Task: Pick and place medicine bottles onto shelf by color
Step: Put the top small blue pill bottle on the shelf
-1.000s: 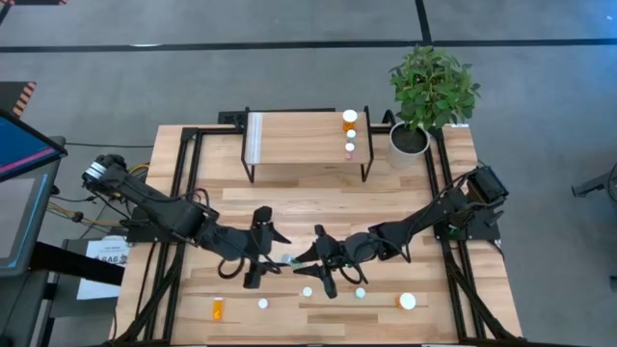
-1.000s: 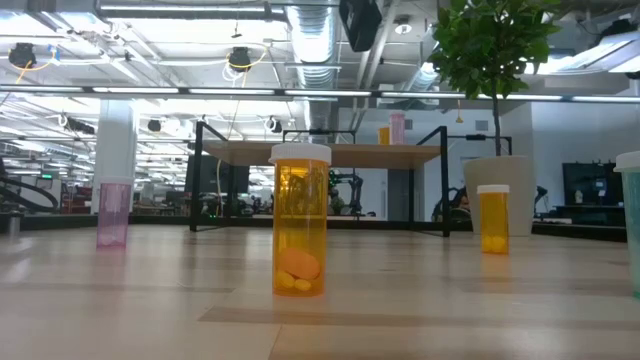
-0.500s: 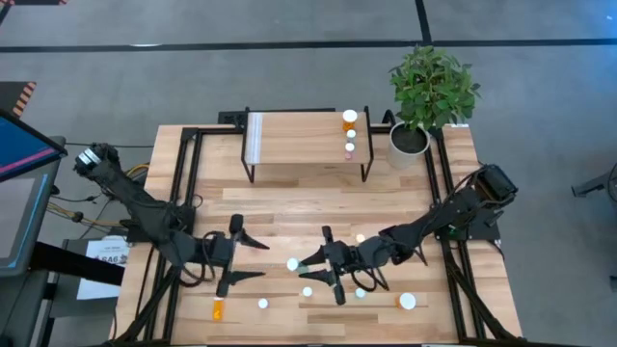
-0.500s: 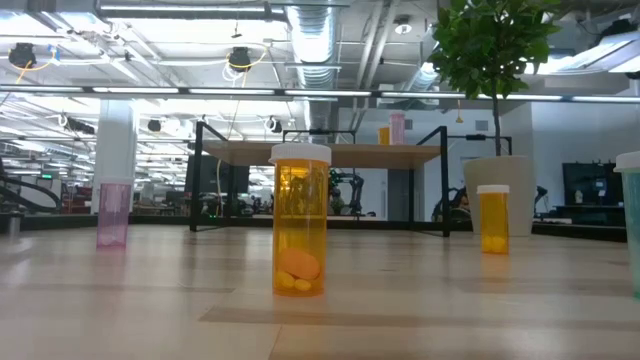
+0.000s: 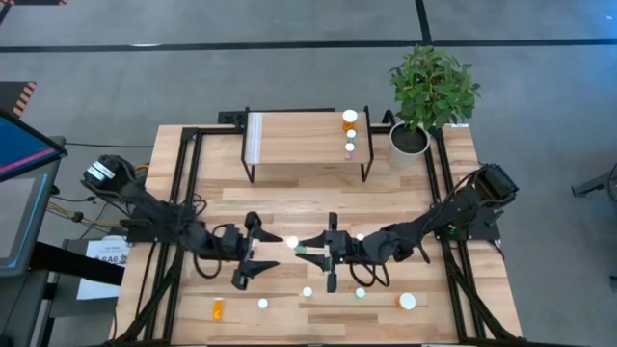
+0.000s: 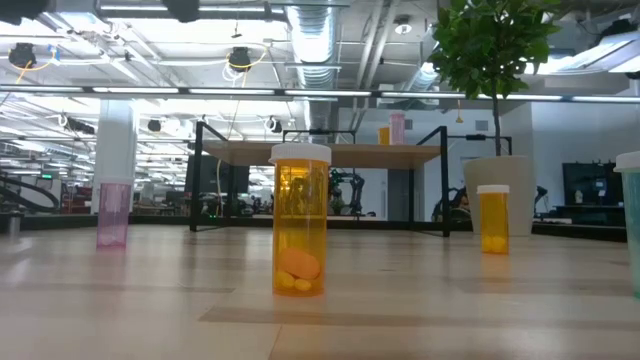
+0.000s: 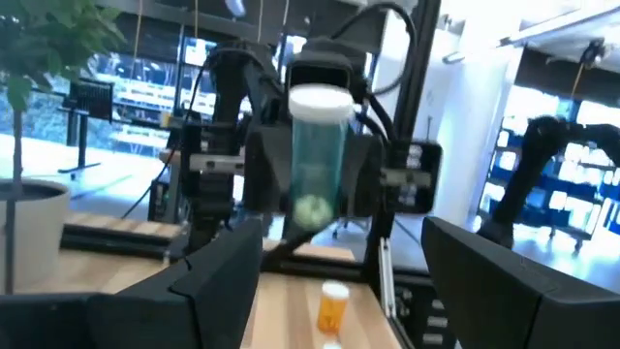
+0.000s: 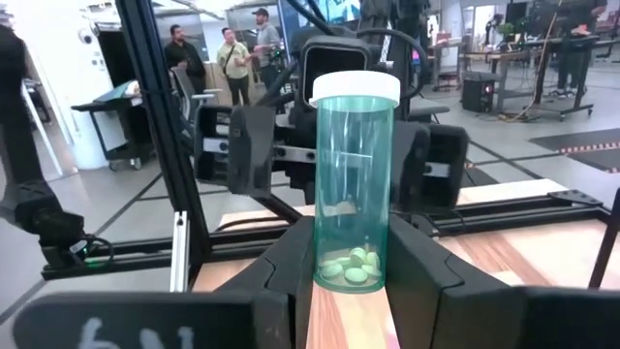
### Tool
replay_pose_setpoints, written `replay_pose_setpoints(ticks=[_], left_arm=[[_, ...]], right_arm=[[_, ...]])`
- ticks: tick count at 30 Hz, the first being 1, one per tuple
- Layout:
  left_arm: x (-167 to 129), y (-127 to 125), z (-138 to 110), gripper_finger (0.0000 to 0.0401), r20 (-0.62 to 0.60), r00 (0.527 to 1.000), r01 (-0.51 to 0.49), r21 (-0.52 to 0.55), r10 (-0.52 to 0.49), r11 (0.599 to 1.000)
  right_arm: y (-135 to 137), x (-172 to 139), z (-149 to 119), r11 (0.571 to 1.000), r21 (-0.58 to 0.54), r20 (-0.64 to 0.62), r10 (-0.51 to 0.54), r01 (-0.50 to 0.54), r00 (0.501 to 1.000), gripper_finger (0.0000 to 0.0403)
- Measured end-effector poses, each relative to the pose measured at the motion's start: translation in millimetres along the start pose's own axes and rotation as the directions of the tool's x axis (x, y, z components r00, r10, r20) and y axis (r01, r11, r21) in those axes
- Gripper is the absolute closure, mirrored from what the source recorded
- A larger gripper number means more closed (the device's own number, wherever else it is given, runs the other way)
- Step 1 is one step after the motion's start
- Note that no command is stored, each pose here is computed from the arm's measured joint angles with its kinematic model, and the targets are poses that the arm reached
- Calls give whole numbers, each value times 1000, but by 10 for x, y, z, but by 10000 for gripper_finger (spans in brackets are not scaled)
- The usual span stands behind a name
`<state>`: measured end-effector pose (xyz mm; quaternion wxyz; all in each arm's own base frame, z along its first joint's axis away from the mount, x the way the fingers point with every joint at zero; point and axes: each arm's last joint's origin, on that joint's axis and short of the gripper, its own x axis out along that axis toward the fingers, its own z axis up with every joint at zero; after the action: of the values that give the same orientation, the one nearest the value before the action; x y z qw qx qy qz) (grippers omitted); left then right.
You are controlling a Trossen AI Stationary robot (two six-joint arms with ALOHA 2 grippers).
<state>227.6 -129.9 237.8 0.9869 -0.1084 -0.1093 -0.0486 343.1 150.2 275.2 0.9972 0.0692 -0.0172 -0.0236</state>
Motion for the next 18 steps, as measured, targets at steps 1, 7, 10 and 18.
replay_pose_setpoints(ticks=[1,7,10,18], left_arm=[[50,5,-13,131,0,1000,-1,1,1,1000],[301,-21,-26,131,3,1000,13,8,-13,1000],[342,-44,0,131,1,999,32,26,-32,999],[370,-3,21,131,11,1000,9,49,-10,999]], right_arm=[[0,0,-2,1000,-1,-2,0,0,1000,284],[27,-15,-12,1000,3,-9,5,-5,1000,284],[34,-21,-14,1000,1,-14,8,-8,1000,284],[17,-10,-38,1000,0,-31,1,-1,1000,284]])
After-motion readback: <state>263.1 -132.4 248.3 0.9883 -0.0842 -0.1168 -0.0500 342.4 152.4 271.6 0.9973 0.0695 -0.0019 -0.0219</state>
